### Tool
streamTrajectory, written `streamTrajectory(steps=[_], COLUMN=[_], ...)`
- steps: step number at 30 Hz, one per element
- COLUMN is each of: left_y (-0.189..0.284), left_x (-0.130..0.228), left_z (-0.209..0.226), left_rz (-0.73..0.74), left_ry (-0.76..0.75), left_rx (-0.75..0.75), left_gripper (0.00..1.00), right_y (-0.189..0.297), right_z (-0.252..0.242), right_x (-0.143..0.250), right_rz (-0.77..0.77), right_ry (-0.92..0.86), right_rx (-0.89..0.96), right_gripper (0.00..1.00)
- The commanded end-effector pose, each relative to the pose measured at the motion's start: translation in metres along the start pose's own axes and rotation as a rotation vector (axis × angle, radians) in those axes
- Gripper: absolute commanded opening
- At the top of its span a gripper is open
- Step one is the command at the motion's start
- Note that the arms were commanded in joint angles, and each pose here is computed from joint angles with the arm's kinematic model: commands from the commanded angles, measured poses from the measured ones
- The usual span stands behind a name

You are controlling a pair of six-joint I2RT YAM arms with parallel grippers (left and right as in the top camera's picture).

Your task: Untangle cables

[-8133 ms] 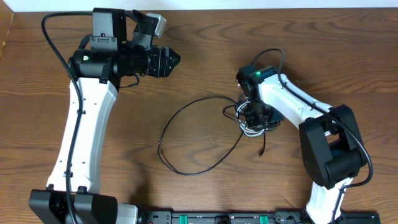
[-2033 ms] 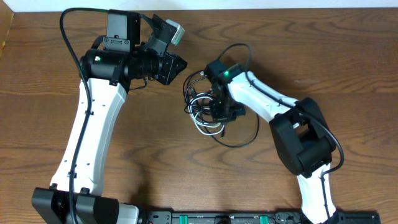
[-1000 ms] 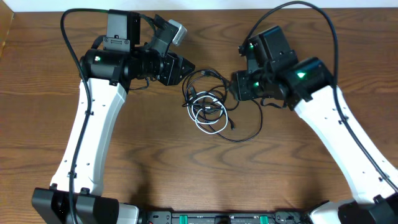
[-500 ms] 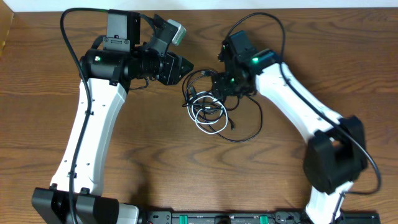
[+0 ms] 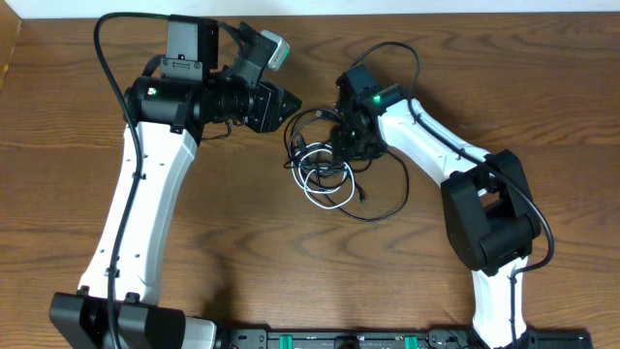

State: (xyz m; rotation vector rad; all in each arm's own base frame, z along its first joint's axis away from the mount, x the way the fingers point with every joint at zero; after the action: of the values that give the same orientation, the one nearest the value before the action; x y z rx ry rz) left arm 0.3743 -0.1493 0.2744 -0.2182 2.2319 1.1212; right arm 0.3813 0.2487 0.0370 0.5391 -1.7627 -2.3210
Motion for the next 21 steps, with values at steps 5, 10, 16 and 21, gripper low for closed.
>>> streamTrajectory(steps=[5, 10, 16, 21], left_y=[0.005, 0.005, 0.005, 0.005], left_x=[-0.003, -0.003, -0.003, -0.003], left_z=[-0.002, -0.002, -0.002, -0.002], left_rz=[-0.012, -0.009, -0.009, -0.009], left_ry=[-0.009, -0.008, -0.008, -0.008], left_rx=[-0.009, -0.009, -0.010, -0.009], left_gripper=[0.53, 0.53, 0.54, 0.54], right_y=[-0.001, 0.008, 0.057, 0.139], right_z=[0.003, 0.019, 0.038, 0.050], right_x=[0.001, -0.007, -0.027, -0.038], right_rz=[0.008, -0.033, -0.174, -0.359], right_ry=[-0.013, 0.038, 0.109, 0.184], right_rx=[-0.003, -0.081, -0.135, -0.132], right_gripper=[0.01, 0.01, 0.01, 0.01])
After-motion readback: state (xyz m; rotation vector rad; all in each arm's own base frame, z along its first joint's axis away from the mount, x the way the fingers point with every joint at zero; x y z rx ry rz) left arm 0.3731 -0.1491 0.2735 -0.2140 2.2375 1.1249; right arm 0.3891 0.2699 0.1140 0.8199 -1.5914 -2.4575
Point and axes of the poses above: each gripper's point midway between its finger pads, its own y axis back along the fingers, its own z axis along the line the jaws close on, x = y × z, the point moved 1 cm from there along y, back along the fingers, and after that the axes turned 14 degrees about y, right-handed, at the moved point
